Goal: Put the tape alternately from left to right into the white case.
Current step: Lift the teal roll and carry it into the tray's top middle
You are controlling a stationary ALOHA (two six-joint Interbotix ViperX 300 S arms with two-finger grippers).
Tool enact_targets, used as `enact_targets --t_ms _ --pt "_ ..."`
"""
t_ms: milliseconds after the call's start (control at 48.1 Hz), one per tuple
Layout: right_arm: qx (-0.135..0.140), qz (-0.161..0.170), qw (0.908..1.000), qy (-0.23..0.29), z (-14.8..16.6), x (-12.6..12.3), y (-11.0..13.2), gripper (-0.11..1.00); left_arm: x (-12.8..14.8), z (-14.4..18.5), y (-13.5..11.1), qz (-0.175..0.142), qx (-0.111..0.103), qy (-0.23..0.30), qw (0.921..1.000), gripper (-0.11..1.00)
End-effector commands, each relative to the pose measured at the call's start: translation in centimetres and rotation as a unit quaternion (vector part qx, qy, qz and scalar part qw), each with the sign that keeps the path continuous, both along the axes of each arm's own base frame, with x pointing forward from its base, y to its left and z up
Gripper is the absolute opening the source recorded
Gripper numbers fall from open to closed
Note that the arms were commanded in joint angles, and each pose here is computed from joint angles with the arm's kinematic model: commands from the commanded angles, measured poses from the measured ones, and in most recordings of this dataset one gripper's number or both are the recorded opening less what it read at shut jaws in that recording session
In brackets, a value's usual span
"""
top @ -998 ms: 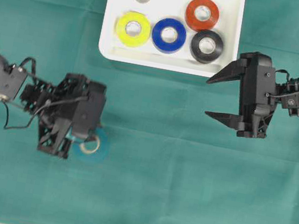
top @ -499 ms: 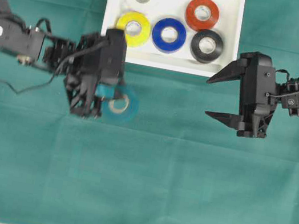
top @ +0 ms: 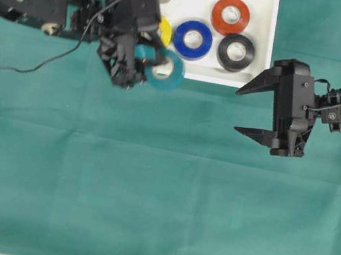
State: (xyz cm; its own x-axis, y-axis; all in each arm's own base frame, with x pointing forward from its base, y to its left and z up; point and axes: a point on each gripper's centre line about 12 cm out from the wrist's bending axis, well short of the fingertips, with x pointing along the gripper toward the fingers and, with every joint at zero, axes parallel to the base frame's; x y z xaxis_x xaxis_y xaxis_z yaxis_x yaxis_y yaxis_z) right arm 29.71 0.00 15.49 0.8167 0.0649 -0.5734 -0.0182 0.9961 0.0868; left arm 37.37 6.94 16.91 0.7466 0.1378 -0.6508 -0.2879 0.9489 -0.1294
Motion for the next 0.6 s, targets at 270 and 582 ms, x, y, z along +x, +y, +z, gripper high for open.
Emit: enact_targets --t_ms 270,582 --pt "0.002 0.0 0.9999 -0.011 0.6 0.0 0.1 0.83 1.5 0.5 4.4 0.029 0.03 -0.013 0.9991 0.24" --pt "0.002 0.001 1.0 -0.007 0.3 -0.2 0.1 0.83 2.2 0.2 7.8 0.056 0.043 -0.013 0.9974 0.24"
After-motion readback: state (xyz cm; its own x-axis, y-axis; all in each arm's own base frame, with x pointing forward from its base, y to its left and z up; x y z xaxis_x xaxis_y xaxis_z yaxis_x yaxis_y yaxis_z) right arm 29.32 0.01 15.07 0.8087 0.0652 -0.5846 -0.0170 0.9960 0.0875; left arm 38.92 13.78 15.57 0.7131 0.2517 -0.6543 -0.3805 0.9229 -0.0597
